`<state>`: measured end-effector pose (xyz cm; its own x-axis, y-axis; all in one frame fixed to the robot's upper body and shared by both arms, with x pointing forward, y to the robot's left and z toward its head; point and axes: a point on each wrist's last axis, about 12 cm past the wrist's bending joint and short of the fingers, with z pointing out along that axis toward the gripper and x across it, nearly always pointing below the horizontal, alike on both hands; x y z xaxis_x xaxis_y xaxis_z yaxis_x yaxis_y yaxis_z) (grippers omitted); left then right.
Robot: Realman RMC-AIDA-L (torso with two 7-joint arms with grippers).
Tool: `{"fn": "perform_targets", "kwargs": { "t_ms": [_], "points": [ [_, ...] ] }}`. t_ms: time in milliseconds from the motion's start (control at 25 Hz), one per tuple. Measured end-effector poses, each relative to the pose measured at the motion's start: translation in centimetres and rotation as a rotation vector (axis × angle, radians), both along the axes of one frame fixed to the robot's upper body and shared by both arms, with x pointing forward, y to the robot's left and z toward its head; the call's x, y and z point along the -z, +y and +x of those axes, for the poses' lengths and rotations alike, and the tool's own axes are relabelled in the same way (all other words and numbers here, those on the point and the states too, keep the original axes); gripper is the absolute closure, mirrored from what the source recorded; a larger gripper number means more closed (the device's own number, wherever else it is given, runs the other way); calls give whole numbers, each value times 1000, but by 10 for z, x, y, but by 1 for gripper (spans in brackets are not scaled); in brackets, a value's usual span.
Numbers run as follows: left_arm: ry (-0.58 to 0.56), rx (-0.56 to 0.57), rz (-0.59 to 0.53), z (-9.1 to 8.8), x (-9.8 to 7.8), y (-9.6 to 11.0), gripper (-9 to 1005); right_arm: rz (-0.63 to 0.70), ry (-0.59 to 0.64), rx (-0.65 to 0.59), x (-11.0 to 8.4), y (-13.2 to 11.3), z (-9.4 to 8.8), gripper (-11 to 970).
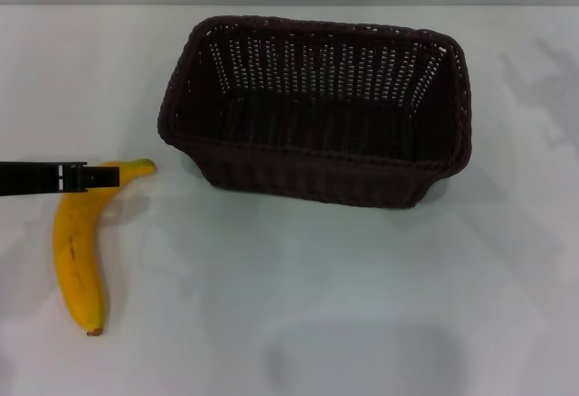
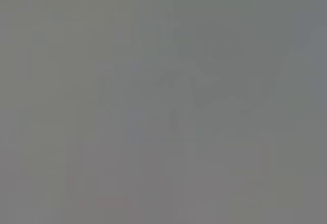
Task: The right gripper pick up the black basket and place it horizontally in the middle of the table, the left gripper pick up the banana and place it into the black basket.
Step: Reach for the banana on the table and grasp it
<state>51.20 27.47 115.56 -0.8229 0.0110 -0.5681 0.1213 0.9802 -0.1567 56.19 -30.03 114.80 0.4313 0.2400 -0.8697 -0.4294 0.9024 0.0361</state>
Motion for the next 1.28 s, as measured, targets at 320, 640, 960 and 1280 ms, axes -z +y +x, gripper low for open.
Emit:
{"fn": "perform_targets", "kwargs": {
  "t_ms": [320,640,960,1280],
  "points": [
    [59,-27,7,-9,-8,10,115,-6,17,-2,-1,-1,1,298],
    [85,-40,-6,-14,-8,12,115,-3,27,-2,1,-4,-2,298],
    [93,-38,-14,-14,-6,10,115,0,38,10,5,-8,-6,298],
    [118,-115,-35,-10,4,28,114,3,43,11,6,-7,-6,298]
  ]
}}
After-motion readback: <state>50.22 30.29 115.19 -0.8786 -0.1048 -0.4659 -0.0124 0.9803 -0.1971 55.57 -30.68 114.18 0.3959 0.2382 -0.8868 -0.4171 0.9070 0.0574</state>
